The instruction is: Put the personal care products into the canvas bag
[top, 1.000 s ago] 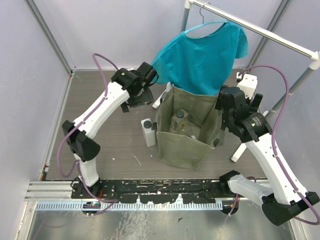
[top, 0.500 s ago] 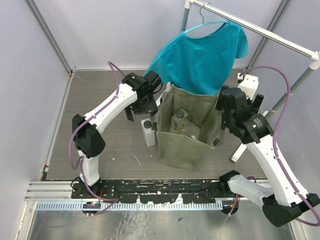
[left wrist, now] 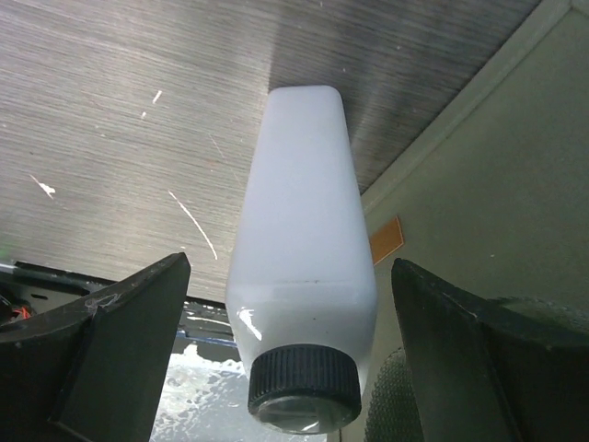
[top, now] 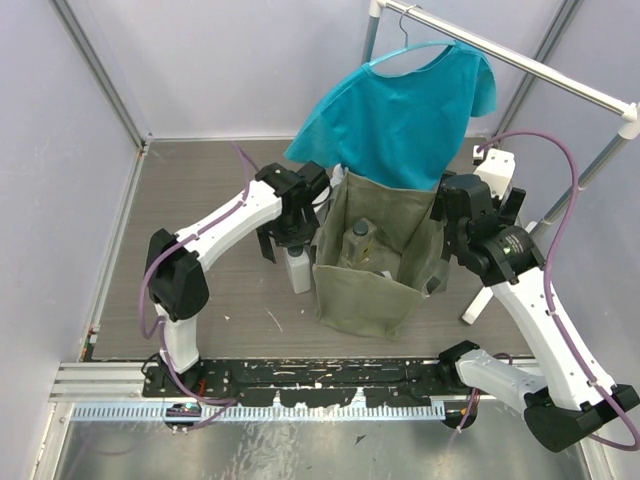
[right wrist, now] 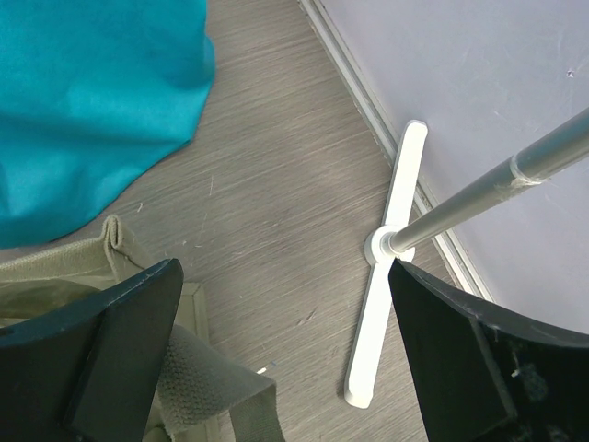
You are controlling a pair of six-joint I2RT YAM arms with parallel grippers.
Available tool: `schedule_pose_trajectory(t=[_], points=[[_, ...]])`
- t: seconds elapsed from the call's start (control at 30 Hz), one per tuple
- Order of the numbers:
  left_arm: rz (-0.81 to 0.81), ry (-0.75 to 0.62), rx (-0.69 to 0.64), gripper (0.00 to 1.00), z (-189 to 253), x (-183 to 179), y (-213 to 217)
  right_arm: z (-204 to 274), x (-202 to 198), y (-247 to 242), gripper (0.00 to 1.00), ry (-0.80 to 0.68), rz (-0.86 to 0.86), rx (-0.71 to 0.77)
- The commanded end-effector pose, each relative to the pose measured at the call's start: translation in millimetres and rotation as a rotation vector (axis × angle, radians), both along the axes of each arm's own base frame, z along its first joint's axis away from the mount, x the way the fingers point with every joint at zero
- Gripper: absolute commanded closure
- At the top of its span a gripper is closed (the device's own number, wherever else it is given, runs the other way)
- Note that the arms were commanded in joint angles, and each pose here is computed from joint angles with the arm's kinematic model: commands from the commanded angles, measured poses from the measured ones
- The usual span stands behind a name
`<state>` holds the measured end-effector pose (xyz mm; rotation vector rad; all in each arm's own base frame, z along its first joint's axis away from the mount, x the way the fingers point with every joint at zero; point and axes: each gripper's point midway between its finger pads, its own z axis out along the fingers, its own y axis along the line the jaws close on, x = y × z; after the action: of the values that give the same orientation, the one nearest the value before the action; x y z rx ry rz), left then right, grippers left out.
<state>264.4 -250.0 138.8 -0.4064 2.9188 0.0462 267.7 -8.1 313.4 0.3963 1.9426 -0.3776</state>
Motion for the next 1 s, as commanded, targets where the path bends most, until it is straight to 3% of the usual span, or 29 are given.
schedule_pose_trajectory(t=[0.0, 0.03, 0.13, 0.5, 0.63, 0.8, 0.97], points=[[0.013, -0.006, -0.07, 0.01, 4, -8, -10, 8, 3, 2, 0.0, -0.024, 0.003, 0.015], [0.012, 0.001, -0.075, 0.0, 1, -11, -10, 7, 3, 2, 0.0, -0.021, 0.005, 0.015], [0.008, 0.002, -0.111, 0.11, -2, -14, -14, 8, 2, 1, 0.0, -0.02, 0.007, 0.016], [-0.025, 0.015, -0.151, 0.74, -6, -17, -19, 7, 1, 3, 0.0, -0.017, 0.018, 0.021], [-0.135, 0.001, -0.219, 1.0, 4, -15, -33, 8, 2, 3, 0.0, -0.013, 0.021, 0.01], [-0.337, -0.121, -0.282, 1.0, 33, -7, -41, 9, 3, 2, 0.0, -0.014, 0.017, 0.001], [-0.396, -0.313, -0.107, 1.0, 73, 10, 4, 9, 6, 2, 0.0, -0.011, 0.016, -0.008]])
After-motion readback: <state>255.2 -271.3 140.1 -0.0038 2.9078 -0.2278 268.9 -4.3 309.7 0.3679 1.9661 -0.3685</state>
